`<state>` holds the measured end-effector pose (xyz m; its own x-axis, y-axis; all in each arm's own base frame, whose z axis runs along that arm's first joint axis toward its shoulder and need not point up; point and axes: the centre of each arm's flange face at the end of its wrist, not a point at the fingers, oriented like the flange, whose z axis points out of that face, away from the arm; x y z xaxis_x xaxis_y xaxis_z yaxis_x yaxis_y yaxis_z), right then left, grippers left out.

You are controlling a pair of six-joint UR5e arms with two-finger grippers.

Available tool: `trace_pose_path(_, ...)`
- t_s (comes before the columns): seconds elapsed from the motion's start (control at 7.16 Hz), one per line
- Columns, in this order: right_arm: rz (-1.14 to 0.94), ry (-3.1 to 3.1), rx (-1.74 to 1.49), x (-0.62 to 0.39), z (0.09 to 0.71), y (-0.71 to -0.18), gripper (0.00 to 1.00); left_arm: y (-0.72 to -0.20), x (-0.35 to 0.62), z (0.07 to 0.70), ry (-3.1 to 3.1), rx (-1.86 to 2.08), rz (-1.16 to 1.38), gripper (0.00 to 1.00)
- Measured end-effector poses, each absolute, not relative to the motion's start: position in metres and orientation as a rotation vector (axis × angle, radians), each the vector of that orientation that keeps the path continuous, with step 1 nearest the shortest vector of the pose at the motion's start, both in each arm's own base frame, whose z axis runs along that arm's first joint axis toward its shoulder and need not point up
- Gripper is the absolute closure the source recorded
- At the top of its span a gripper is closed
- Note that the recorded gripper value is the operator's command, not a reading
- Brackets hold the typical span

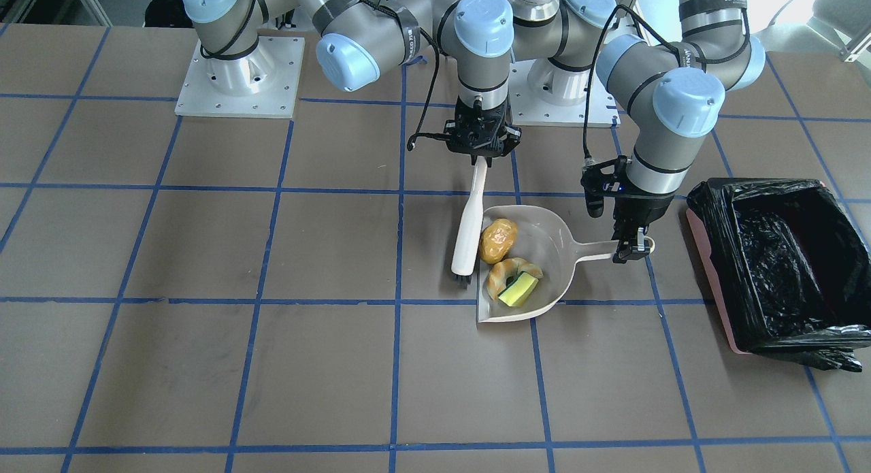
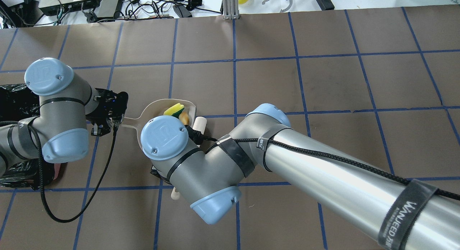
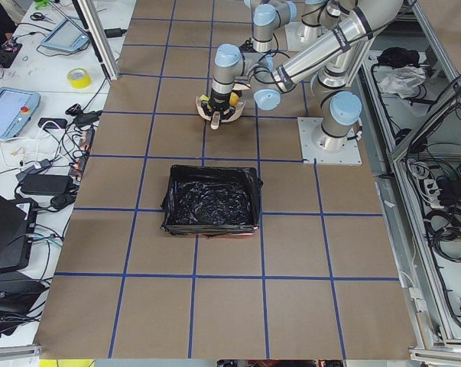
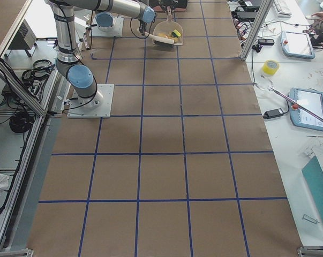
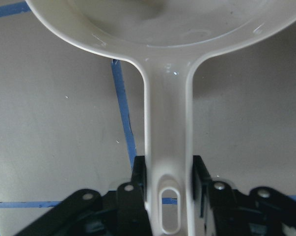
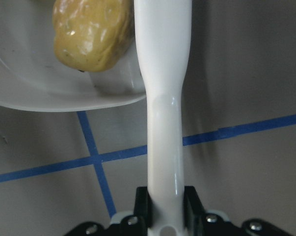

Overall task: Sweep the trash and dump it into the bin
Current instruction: 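Sweep the yellow potato into the dustpan with the right-held brush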

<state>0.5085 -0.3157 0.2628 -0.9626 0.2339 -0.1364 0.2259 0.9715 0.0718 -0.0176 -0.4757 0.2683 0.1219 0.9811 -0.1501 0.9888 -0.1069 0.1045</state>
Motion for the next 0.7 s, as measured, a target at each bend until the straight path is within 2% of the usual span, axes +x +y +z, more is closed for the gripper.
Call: trace_pose_path(0.7, 0.067, 2.939, 0.283, 0.548, 0.274, -0.324, 1.0, -0.478, -0.016, 0.268, 1.97, 2.211, -0.069, 1.0)
